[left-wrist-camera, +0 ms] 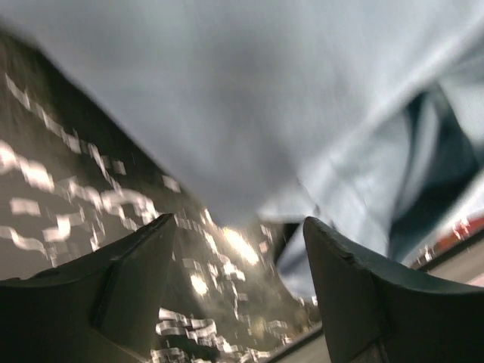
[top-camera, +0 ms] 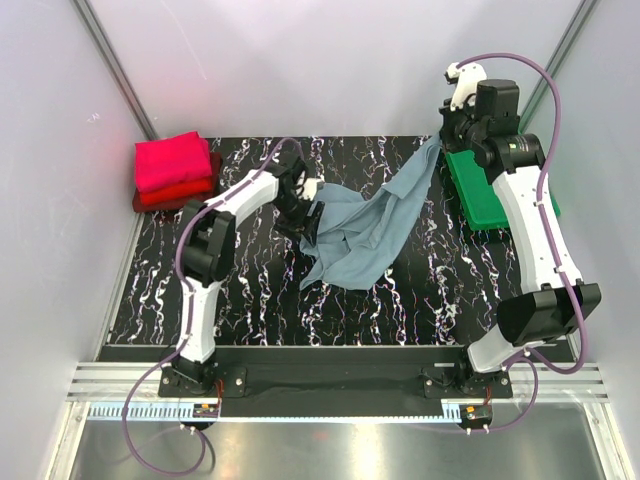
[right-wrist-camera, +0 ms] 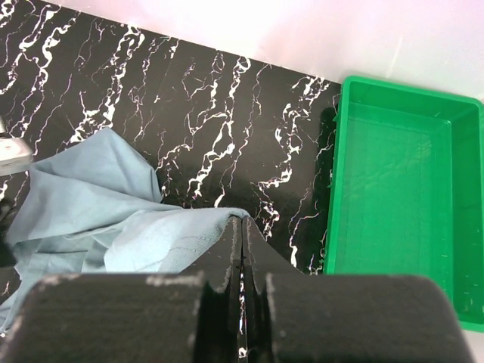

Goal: Fold and stack the t-shirts
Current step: Flatten the tshirt out

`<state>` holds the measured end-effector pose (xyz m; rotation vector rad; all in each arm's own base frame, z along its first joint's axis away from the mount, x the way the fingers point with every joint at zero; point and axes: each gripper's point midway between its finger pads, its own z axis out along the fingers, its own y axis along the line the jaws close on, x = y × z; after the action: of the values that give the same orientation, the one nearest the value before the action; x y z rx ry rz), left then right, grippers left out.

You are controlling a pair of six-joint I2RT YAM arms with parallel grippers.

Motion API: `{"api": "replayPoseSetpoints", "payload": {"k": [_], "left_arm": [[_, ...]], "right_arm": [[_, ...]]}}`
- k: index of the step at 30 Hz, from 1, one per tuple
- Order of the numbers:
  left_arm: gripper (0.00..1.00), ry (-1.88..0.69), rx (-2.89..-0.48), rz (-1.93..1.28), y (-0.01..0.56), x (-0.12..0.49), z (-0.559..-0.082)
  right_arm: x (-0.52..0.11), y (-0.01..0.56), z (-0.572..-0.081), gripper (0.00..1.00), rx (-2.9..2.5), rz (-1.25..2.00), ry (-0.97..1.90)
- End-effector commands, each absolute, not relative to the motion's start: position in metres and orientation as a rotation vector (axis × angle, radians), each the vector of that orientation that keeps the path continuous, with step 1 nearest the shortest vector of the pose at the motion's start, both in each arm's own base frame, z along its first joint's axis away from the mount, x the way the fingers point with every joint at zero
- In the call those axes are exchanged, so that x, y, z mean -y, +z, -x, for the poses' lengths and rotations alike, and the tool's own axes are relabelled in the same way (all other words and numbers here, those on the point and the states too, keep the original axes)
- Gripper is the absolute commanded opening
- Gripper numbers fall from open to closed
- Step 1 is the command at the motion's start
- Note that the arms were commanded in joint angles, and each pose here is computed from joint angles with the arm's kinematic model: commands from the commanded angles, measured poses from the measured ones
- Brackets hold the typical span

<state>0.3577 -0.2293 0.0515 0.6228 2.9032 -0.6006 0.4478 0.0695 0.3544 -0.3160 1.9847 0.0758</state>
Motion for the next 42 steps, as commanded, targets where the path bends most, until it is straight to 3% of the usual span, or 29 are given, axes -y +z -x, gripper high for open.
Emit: {"api": "replayPoseSetpoints", "payload": {"k": [1,6,7,9,10,16,24,28,34,42], "left_arm": [[0.68,-0.551,-2.845,-0.653,0.051,0.234,-0.382],[0.60,-0.491,-2.868,-0.653,0.034,0.230,-0.390],[0.54,-0.492,-2.864,-0.648,0.033,0.230,-0.392],[0.14,-0.488,-2.861,-0.648,0.033,0.230,-0.394],[0.00,-0.481,-2.859,-0.647,0.035,0.230,-0.395],[0.00,-0.403,-2.720,-0.611,0.096,0.201,-0.415],[0.00,-0.183,-2.166,-0.592,0.309,0.148,-0.432],[0.00,-0.130,-2.042,-0.591,0.372,0.134,-0.412],[0.00,-0.048,-1.887,-0.567,0.434,0.109,-0.365],[0.00,0.007,-1.798,-0.634,0.451,0.090,-0.317]], "right_arm": [[-0.071,0.390,-0.444,0.00,-1.879,0.298,0.088],[-0.069,0.389,-0.445,0.00,-1.876,0.297,0.075],[-0.069,0.389,-0.445,0.00,-1.874,0.297,0.078],[-0.068,0.389,-0.444,0.00,-1.876,0.296,0.072],[-0.068,0.388,-0.445,0.00,-1.875,0.299,0.066],[-0.042,0.388,-0.445,0.00,-1.872,0.209,0.011],[-0.028,0.443,-0.430,0.00,-1.748,0.139,0.004],[-0.036,0.477,-0.418,0.00,-1.658,0.155,0.054],[-0.044,0.530,-0.359,0.00,-1.536,0.152,0.139],[-0.037,0.569,-0.278,0.00,-1.401,0.163,0.111]]}}
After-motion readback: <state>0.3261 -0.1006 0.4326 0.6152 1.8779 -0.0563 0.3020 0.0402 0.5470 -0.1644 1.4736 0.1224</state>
